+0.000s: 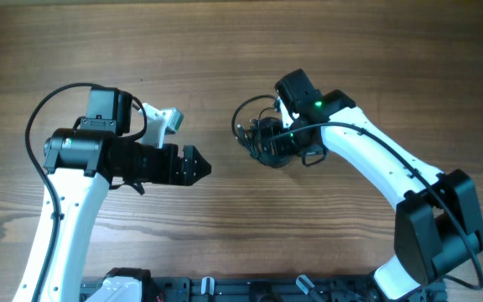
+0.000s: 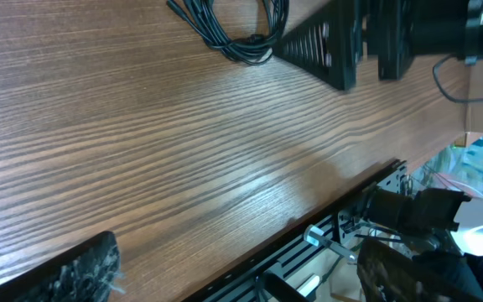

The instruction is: Untangle cables

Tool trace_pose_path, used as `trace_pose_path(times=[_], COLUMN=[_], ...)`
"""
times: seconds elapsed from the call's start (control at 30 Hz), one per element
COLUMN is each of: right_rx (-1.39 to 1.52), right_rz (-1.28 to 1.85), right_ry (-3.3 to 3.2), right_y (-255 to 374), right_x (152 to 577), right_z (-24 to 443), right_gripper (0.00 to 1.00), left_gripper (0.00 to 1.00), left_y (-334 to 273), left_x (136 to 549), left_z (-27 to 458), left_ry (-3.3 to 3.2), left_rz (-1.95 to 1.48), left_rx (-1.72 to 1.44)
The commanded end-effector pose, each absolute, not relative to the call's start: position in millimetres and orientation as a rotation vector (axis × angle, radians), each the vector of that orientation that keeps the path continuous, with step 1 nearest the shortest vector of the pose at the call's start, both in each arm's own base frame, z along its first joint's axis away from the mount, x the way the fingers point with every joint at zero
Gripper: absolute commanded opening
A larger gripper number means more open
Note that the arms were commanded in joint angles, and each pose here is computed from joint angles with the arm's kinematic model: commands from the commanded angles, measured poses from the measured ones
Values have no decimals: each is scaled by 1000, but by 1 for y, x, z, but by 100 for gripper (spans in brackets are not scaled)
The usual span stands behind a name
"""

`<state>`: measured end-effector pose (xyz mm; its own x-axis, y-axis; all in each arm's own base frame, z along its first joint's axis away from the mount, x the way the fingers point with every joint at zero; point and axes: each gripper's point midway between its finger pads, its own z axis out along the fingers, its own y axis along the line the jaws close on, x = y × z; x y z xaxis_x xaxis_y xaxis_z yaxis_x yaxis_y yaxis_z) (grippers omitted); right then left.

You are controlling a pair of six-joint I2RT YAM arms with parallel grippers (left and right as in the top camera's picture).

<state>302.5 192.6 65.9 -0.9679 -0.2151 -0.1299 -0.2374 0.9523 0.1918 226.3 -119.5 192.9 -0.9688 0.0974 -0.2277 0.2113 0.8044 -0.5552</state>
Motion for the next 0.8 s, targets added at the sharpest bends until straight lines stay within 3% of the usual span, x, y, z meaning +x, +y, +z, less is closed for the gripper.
trace_pose_path(times=[0.0,0.2,0.27,0.33,0.37,0.43,0.53,0.6,0.77], right_rx=[-972,-1140,-1151,-1154,-1152,-1145,-1156,-1158,-1144], right_rz=[302,276,279,375,489,642,663,661,622], right_ry=[2904,2715,2677,2669,2656,2617,2552,2525,2497], right_y=[190,197,199,209,221,240,256,258,252], right_x=[280,298,302,296,290,284,289,291,289], right_z=[53,35,30,30,34,42,46,44,21], right_gripper=[100,99,92,77,77,89,87,95,89], left_gripper=[86,78,78,79,80,80,81,81,84], left_y=[-122,-104,-104,-105,-105,-105,-105,-105,-109], left_x=[229,241,243,244,245,245,245,245,244], left_z=[192,183,184,184,184,184,184,184,187], left_ry=[2775,2790,2778,2772,2770,2769,2769,2769,2761], left_rz=[-893,-710,-708,-707,-706,-707,-707,-709,-750], left_rx=[283,272,275,276,276,277,277,278,283])
